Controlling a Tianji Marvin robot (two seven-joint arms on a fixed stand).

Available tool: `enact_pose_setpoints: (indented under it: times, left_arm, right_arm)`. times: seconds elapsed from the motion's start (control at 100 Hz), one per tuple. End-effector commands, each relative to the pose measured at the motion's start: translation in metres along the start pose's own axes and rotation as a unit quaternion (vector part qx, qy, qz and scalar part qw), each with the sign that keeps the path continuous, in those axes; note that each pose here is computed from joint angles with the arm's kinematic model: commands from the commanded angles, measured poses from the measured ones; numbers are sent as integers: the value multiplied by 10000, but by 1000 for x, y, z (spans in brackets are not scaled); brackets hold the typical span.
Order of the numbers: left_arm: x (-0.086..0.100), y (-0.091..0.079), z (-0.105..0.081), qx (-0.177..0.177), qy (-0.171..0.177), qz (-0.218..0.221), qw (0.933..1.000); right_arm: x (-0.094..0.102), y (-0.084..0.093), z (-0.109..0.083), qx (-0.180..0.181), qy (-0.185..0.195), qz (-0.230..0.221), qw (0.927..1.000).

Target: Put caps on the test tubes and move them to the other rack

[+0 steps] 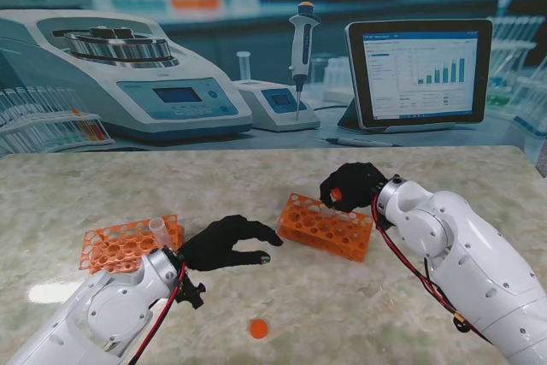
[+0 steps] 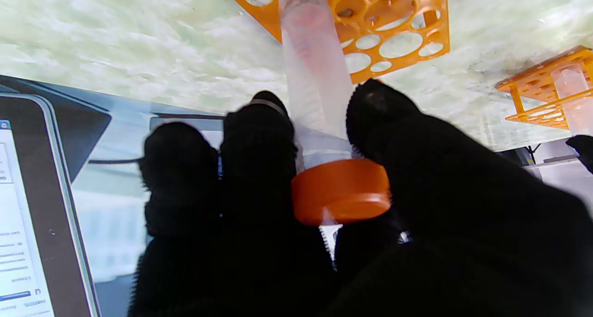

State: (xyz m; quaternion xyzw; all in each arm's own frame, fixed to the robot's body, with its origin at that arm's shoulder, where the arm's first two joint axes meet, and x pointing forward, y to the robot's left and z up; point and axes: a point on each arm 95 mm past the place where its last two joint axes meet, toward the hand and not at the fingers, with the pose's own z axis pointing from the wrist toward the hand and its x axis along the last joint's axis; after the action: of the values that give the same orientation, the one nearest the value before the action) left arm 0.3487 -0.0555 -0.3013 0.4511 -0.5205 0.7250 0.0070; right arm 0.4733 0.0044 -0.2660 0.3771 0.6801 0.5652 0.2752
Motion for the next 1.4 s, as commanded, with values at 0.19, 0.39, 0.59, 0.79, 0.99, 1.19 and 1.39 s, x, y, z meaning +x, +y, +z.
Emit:
enact_pose_setpoints:
  times: [0.19,0.39,0.59,0.79,0.99,1.19,1.39]
  left_arm:
    - [1,1,1,-32,11,-17,10000]
    - [2,1,0,-35,14,-13,10000]
    - [1,1,0,-22,4,-8,10000]
    - [1,0,-1,-11,-3,8,10000]
    - [1,-1,-2,8,-15,24,10000]
    - [1,-1,-3,14,-25,34,10000]
    - [1,-2,-4,25,-36,44,10000]
  right_arm:
    - [-2,-8,-7,111,-18,-11,9999]
    - [1,-10,-2,195,33,1,9998]
    - [5,-14,7,265,106,23,9996]
    - [8,-20,11,350,178,-72,9992]
    - [8,-26,13,388,210,-100,9990]
    - [9,-31,15,378,255,-92,9989]
    - [9,-31,15,349,269,-106,9990]
